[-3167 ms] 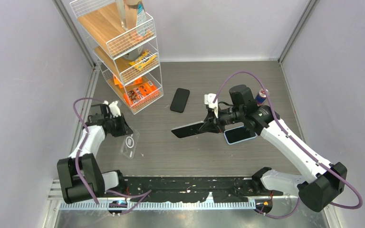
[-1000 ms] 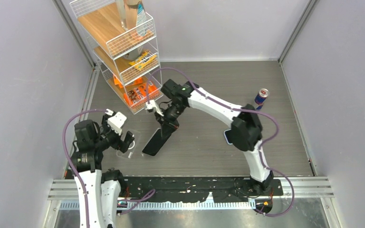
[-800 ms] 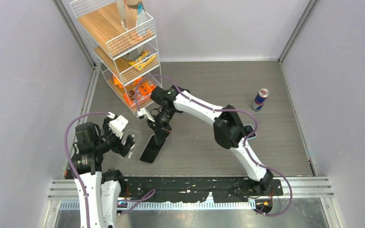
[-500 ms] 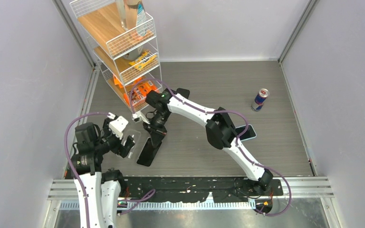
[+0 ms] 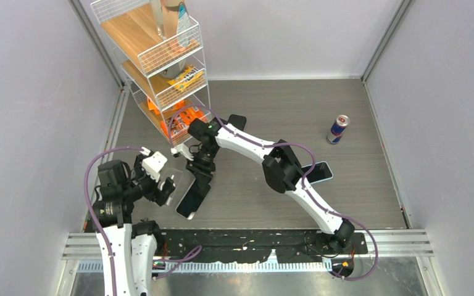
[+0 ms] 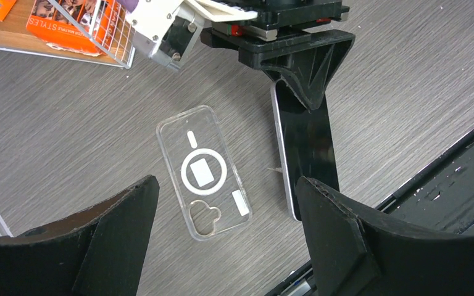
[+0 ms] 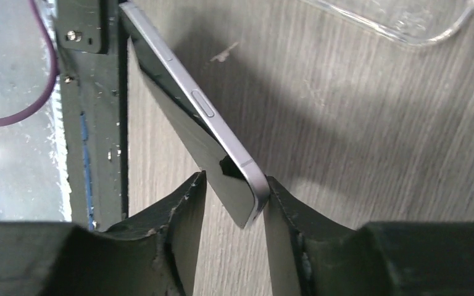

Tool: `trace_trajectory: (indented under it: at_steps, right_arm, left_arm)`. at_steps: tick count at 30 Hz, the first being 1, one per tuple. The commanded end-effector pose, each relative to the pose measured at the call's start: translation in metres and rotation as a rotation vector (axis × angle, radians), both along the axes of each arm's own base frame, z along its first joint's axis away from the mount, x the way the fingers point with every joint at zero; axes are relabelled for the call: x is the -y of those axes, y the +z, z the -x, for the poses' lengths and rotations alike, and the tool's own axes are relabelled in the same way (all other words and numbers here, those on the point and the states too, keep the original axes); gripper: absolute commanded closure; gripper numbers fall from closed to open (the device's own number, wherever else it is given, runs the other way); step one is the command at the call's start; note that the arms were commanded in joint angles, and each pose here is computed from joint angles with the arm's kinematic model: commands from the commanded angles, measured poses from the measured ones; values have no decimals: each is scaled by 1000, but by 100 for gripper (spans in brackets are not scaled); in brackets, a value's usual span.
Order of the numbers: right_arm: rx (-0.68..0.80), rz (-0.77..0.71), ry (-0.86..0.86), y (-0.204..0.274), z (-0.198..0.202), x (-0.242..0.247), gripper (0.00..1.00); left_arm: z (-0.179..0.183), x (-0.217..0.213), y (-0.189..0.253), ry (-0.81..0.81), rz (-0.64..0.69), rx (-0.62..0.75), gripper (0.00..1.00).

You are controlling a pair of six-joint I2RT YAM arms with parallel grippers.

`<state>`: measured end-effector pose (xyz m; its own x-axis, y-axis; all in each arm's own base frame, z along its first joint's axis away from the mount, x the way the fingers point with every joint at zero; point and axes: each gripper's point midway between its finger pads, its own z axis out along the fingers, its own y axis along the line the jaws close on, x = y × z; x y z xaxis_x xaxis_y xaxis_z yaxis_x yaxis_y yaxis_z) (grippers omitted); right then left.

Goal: Take the phone out of the phone case
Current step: Place the phone at the center of the board.

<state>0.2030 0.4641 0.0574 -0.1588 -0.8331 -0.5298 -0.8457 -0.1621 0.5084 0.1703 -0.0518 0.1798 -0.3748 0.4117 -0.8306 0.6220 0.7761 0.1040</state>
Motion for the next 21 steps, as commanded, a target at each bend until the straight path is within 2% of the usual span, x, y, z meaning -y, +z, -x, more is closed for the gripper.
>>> trace_trajectory:
  at_steps: [1,9,16,21]
  right_arm:
    - [84,-21,-44,10,-15,-14,54]
    - [133,19,-106,-1,-30,-18,54]
    - [158,37,-104,9,-27,-6,54]
    - [210,34,-110,31,-24,10,46]
  left_arm:
    - [2,3,8,-26,0,28,14]
    - [3,4,5,-32,4,21,14]
    - [2,3,-1,-39,-8,18,13]
    - [8,12,-9,-133,-15,27,12]
